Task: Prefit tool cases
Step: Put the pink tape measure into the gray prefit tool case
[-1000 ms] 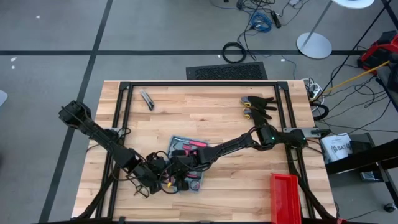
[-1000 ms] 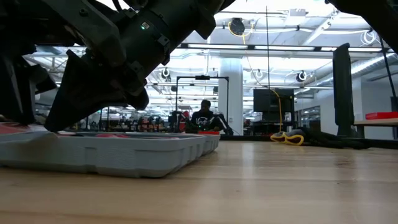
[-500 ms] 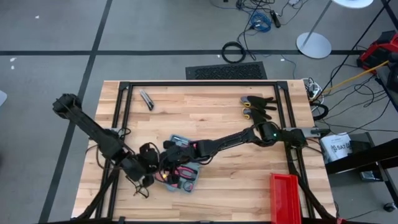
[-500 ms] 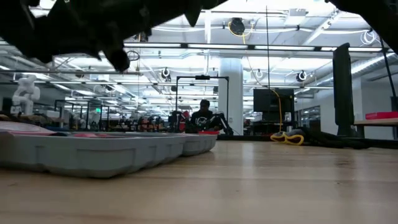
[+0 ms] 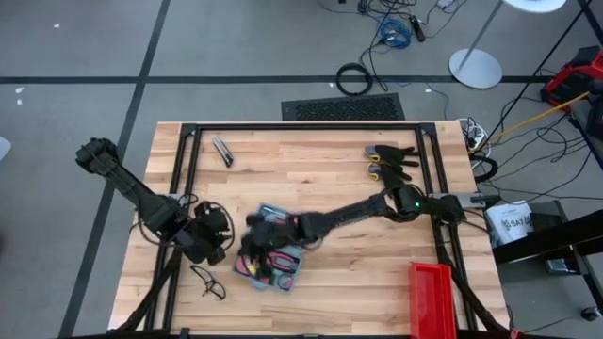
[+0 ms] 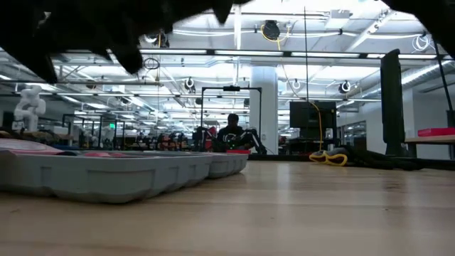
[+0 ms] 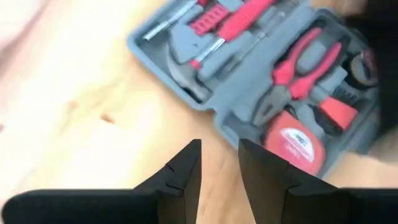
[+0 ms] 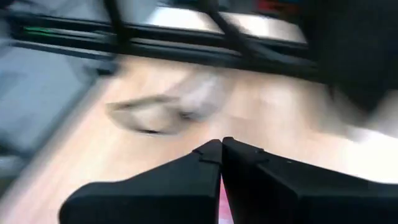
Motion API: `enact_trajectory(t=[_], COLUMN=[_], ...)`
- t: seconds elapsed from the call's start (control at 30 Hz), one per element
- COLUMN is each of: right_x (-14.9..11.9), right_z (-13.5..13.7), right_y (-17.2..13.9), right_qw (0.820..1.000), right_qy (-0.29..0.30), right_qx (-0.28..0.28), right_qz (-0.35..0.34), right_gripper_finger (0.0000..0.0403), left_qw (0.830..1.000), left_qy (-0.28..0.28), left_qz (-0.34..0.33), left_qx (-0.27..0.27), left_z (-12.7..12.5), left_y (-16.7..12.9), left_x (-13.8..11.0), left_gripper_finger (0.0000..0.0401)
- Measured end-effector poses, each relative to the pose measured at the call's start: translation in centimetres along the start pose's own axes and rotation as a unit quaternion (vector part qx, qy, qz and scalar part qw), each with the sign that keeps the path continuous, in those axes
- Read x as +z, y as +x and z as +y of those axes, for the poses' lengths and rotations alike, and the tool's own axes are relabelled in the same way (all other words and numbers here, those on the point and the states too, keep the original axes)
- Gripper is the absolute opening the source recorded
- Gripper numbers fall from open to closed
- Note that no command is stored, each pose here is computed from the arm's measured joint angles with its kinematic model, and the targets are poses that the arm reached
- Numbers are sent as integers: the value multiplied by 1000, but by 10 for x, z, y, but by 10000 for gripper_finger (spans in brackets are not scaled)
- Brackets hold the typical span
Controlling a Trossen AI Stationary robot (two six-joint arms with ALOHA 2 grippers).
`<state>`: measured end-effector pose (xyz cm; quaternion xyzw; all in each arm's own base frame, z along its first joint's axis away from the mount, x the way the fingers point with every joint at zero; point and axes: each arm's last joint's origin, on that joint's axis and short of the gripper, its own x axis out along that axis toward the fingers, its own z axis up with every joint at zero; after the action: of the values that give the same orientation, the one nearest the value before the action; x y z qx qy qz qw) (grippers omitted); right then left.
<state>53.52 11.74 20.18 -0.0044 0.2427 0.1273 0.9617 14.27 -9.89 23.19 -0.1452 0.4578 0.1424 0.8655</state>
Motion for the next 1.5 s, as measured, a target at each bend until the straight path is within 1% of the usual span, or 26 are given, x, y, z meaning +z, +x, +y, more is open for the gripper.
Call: enact_trajectory(t=[0.07,0.17,0.27,0.3,0.53,0.63,0.73,0.8,0.87,0.97,1.1,1.17,1.27,1.3,1.4,1.5], right_x=[7,14,5,1,-24,-41,-65,-67,-68,-59,-32,-28,-41,-46,-58,-68], right_z=[11,13,7,5,-8,-13,-20,-26,-30,-28,-24,-27,-32,-34,-38,-39], right_y=[-5,-9,-2,0,24,35,51,53,53,46,32,31,37,40,47,53], right_qw=[1000,999,1000,1000,999,997,989,983,980,983,989,990,994,995,992,987], right_qy=[-11,-16,-10,-5,35,60,113,141,152,139,101,95,86,86,106,130], right_qx=[17,14,7,7,31,39,90,113,121,119,107,96,63,59,65,95], right_qz=[-13,-25,-12,-7,-3,14,34,31,32,31,-14,-28,-6,-2,11,22], right_gripper_finger=[0,0,0,0,0,0,0,0,0,0,0,0,0,0,0,0], left_qw=[1000,997,993,992,991,991,991,990,990,990,990,990,990,990,990,990], left_qy=[-11,-13,-30,-33,-45,-45,-48,-48,-49,-49,-49,-49,-50,-50,-52,-52], left_qz=[3,32,26,19,-19,-36,-48,-53,-56,-57,-57,-58,-61,-61,-64,-65], left_qx=[7,65,114,122,122,119,118,118,118,118,118,118,119,119,117,117], left_z=[1,13,22,23,28,30,32,32,32,32,32,32,32,32,31,31], left_y=[-1,-2,-4,-4,-10,-13,-15,-16,-16,-16,-16,-16,-16,-16,-15,-15], left_x=[0,-8,-10,-10,-8,-7,-6,-5,-5,-5,-5,-5,-5,-5,-4,-4], left_gripper_finger=[111,111,111,111,111,111,111,111,111,111,111,111,111,111,111,111])
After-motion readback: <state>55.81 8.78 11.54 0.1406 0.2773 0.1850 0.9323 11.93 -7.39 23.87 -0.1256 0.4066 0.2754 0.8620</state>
